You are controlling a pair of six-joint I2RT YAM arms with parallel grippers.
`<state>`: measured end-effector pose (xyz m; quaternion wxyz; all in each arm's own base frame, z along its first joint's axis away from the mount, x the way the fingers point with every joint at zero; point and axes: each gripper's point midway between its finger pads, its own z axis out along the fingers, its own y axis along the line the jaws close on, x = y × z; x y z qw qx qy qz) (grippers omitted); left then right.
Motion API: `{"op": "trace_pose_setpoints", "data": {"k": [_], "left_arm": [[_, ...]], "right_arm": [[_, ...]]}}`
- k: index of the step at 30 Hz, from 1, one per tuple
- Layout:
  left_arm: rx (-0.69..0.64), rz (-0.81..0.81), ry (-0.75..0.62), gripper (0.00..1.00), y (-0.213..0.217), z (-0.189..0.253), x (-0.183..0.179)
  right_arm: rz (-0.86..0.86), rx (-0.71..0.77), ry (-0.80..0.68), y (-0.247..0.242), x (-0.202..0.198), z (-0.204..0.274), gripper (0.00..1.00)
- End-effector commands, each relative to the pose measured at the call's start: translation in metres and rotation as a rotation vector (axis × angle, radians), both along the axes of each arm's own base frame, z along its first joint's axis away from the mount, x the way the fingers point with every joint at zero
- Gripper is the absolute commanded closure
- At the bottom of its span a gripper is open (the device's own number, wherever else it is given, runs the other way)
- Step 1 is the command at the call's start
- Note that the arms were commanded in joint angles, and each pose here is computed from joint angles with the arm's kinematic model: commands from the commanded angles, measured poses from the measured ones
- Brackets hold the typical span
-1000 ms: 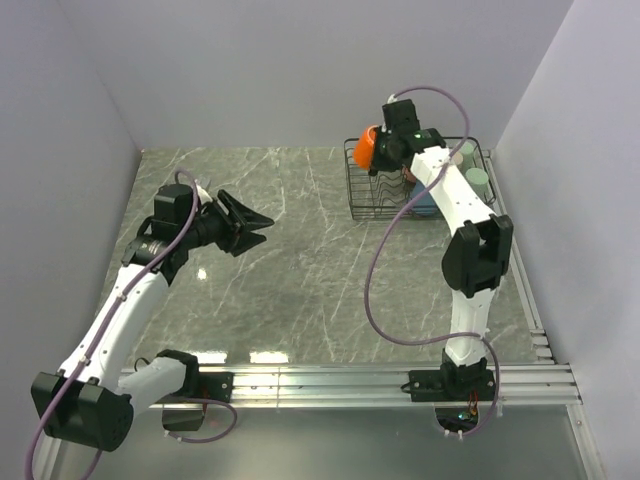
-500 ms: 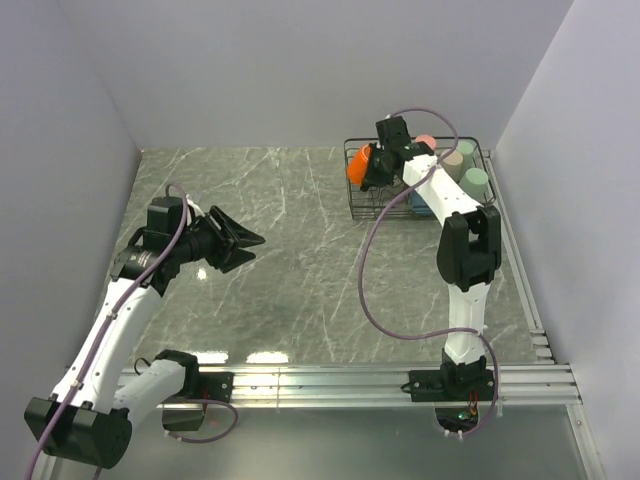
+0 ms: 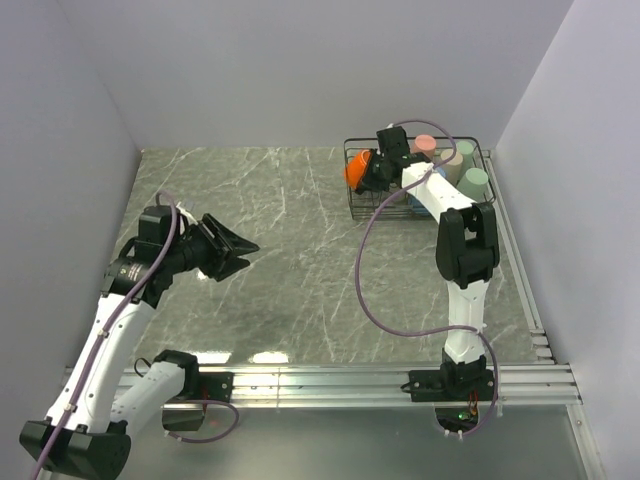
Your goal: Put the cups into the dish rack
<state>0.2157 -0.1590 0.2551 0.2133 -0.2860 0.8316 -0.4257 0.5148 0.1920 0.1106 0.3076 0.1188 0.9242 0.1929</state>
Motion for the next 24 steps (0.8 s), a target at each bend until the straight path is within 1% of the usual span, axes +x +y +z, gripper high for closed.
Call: {"op": "trace_pose_setpoints", "data": {"k": [1,3,4,5,6,8,9,12,16,24], "left_arm": [[-0.011,0.021,-0.031,0.45,0.003,0.007,-0.001],[-0.021,0.027,-0.025,0.45,0.002,0.006,-0.002],[-0.027,0.028,-0.033,0.45,0.002,0.007,-0.002],[-0.028,0.03,-0.029,0.45,0.002,0.005,-0.002],[-0.036,0.033,-0.028,0.45,0.002,0.005,-0.002],[-0.046,0.035,-0.028,0.45,0.001,0.004,-0.003],[-0.053,0.038,-0.028,0.45,0.001,0.004,-0.003],[-0.071,0.04,-0.03,0.46,-0.001,0.003,-0.004],[-0.087,0.047,-0.039,0.46,-0.001,0.003,-0.003],[-0.069,0.048,-0.06,0.46,0.0,-0.001,0.002]], "right_arm": [[0.011,0.032,-0.019,0.007,0.001,0.006,0.96],[-0.002,0.017,-0.007,0.001,-0.002,0.004,0.79],[-0.012,0.006,-0.009,-0.004,-0.001,0.006,0.56],[-0.018,-0.002,-0.01,-0.008,-0.002,0.007,0.49],[-0.02,-0.008,-0.007,-0.011,-0.003,0.008,0.39],[-0.037,-0.02,-0.011,-0.022,-0.003,0.012,0.29],[-0.04,-0.019,-0.016,-0.025,-0.003,0.015,0.26],[-0.045,-0.023,-0.026,-0.034,-0.008,0.025,0.23],[-0.041,-0.026,-0.051,-0.039,-0.018,0.046,0.22],[-0.017,-0.024,-0.16,-0.047,-0.047,0.122,0.2]]}}
